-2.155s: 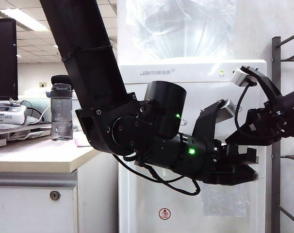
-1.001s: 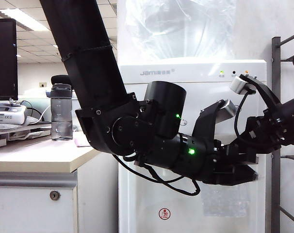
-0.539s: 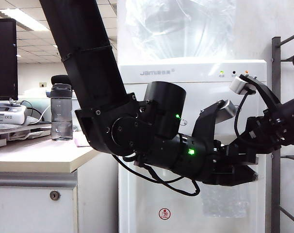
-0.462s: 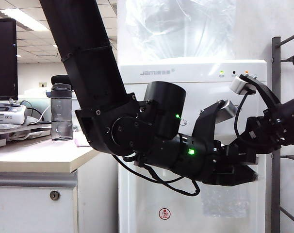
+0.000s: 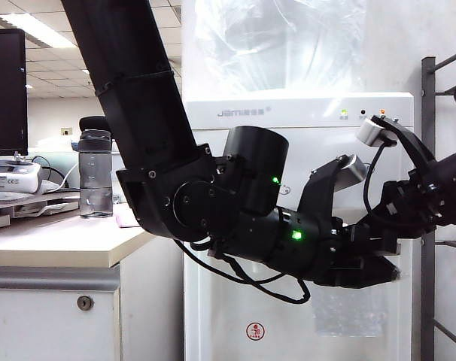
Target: Pick up the plastic mug from the left desk, go to the cold water outlet of the water dispenser, press the vertical switch to get some water, then put the mug back on the desk.
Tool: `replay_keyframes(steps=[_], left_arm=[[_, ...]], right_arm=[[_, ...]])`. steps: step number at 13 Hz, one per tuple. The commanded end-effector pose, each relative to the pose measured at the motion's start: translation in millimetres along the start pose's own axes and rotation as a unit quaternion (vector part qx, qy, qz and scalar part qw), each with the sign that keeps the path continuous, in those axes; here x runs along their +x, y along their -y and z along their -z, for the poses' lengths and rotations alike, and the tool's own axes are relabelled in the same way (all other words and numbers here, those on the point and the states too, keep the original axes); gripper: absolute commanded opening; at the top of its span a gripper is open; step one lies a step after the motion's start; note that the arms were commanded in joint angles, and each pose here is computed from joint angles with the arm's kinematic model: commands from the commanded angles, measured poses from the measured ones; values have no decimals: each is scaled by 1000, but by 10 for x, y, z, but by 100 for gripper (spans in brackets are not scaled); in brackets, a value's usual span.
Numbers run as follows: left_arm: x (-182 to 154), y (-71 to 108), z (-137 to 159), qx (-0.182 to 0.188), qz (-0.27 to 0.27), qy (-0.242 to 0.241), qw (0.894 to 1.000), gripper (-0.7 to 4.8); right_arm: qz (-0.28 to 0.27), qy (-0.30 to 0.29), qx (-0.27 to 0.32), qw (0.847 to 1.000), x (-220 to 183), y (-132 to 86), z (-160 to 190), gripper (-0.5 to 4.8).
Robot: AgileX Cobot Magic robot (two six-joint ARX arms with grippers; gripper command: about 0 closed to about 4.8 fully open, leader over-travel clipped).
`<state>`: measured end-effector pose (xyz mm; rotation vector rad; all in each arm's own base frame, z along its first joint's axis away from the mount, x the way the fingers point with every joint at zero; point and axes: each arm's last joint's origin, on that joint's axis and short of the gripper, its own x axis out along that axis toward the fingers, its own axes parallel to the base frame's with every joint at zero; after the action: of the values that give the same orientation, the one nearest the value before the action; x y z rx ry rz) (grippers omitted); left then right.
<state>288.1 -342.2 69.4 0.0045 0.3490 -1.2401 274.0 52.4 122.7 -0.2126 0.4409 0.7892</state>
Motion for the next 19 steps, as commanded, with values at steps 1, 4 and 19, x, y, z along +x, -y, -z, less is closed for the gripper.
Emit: replay_keyframes(steps=[1, 4, 19], left_arm=[[-1, 10, -110, 20, 5, 32, 999, -6], [0, 9, -95, 17, 5, 25, 1000, -6], [1, 10, -96, 18, 5, 25, 1000, -6]], right_arm=[[7, -24, 15, 1000, 9, -6, 57, -6], [5, -28, 18, 999, 26, -5, 83, -6], [6, -27, 17, 999, 26, -3, 80, -6]])
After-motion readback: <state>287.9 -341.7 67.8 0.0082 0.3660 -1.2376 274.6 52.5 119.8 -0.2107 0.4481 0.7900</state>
